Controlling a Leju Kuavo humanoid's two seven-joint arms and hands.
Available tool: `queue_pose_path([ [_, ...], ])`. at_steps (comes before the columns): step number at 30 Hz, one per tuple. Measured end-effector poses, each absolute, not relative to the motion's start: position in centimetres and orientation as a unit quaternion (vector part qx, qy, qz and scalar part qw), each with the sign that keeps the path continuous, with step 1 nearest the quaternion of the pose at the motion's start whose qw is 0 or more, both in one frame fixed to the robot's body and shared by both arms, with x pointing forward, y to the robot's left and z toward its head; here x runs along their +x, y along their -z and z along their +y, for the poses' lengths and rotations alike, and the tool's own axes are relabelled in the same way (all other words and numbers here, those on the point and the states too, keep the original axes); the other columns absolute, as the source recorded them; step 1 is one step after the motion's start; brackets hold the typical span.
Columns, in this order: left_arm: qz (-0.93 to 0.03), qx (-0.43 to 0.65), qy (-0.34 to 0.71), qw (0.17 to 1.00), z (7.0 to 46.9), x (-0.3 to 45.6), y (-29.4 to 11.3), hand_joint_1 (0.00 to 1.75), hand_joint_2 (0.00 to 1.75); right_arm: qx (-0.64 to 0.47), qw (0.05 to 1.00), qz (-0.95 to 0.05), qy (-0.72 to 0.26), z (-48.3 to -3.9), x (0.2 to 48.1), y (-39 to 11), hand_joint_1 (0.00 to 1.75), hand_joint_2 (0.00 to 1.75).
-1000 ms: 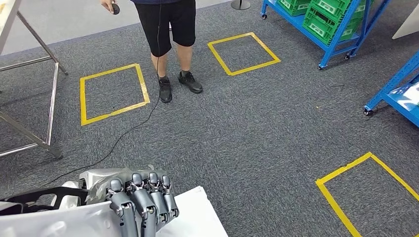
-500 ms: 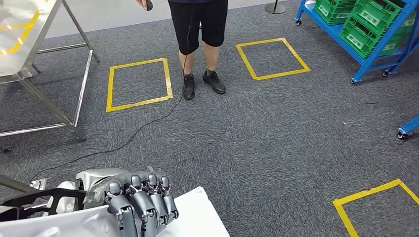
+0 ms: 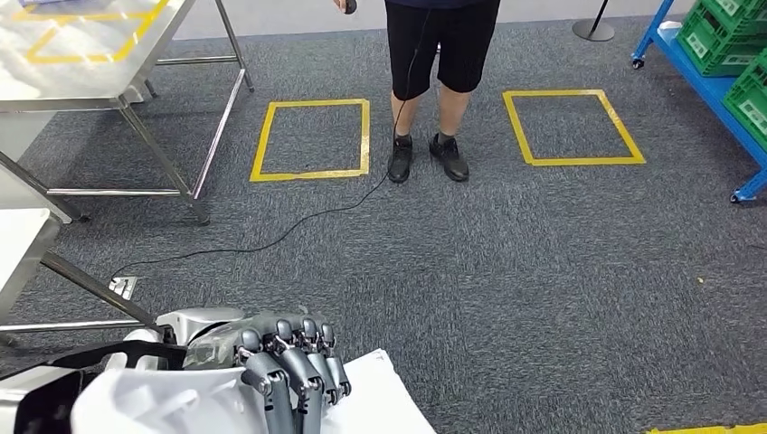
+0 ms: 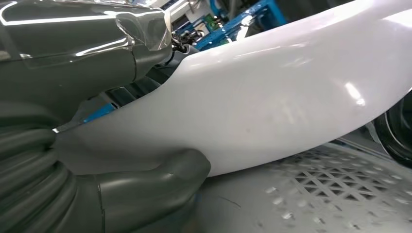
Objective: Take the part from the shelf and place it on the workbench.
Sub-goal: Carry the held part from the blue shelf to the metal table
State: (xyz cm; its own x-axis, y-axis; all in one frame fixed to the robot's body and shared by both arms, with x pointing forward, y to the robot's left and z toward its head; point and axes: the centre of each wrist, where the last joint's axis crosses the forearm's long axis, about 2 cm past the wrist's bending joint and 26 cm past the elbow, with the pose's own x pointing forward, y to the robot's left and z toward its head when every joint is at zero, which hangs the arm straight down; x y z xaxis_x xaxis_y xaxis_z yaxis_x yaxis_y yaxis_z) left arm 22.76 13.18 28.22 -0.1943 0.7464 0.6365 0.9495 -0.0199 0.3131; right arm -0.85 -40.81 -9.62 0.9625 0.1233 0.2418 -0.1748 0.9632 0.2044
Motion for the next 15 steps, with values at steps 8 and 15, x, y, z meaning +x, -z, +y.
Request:
queue_pose_path([
  [8, -0.675, -0.616, 0.362, 0.184, 12.7, 23.3, -26.9, 1.75, 1.75, 0.111, 0.984, -0.112, -0.079, -40.5, -1.0, 9.8, 0.0, 0.0],
  [15, -0.673, -0.619, 0.353, 0.198, 12.5, 23.7, -26.6, 1.75, 1.75, 0.121, 0.983, -0.113, -0.079, -39.7, -0.8, 10.1, 0.0, 0.0],
])
